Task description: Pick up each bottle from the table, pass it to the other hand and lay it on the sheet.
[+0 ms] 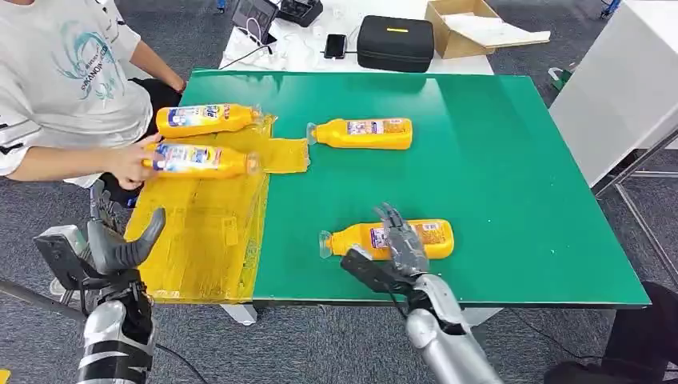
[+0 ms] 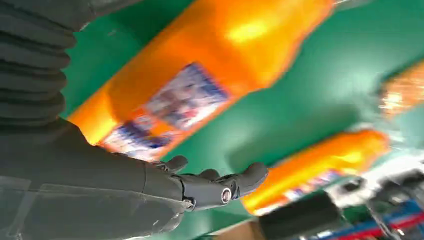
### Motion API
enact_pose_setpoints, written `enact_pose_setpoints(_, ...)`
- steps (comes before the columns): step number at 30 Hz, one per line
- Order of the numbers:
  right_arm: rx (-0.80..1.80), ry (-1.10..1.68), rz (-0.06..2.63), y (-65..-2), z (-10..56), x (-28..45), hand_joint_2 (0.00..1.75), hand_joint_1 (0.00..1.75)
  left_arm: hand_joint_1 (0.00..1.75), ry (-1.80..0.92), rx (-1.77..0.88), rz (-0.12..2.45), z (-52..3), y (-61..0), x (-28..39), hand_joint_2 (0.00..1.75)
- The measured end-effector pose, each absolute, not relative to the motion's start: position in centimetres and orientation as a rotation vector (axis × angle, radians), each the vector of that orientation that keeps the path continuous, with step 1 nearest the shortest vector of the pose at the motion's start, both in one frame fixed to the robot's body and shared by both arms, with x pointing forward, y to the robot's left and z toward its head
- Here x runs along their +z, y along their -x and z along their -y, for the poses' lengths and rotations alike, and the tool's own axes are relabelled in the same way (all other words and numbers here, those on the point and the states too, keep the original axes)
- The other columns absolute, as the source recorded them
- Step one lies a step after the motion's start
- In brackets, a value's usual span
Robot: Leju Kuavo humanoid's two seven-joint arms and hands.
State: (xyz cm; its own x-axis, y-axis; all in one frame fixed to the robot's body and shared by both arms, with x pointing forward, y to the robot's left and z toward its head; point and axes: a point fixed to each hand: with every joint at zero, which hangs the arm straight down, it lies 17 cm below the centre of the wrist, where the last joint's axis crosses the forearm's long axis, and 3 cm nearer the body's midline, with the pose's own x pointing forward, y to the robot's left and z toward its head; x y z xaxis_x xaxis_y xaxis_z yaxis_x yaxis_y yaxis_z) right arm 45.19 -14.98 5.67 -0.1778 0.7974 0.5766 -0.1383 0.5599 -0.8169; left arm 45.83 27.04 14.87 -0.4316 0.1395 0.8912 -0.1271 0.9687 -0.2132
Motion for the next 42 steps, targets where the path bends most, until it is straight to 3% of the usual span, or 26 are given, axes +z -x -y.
enact_pose_setpoints(14,1.004,0.637,1.469,-47.3,19.2,5.3,1.75,0.00,0.00,-0.001,0.282,1.968,-26.6,-45.6,13.6,1.75)
enact_pose_setpoints(25,1.193,0.413,1.337,-49.9,18.4,3.2,1.75,0.00,0.00,0.049,0.260,1.936,-25.1,-46.6,12.5,1.75)
enact_pose_setpoints(38,1.335,0.359,1.188,-51.5,20.2,1.4,1.75,0.00,0.00,0.101,0.239,1.894,-23.3,-47.7,11.5,1.75)
enact_pose_setpoints(39,1.351,0.352,1.177,-51.4,20.2,1.2,1.75,0.21,0.00,0.104,0.241,1.888,-23.2,-47.8,11.4,1.75)
enact_pose_setpoints(40,1.364,0.345,1.165,-51.2,20.3,0.9,1.75,1.26,0.00,0.108,0.243,1.882,-23.2,-47.8,11.3,1.75)
enact_pose_setpoints(41,1.375,0.345,1.159,-51.2,20.4,0.9,1.75,1.75,0.00,0.111,0.245,1.878,-23.1,-47.8,11.2,1.75)
enact_pose_setpoints(42,1.391,0.337,1.144,-51.1,20.5,0.7,1.75,1.75,0.00,0.112,0.247,1.874,-23.1,-47.8,11.1,1.75)
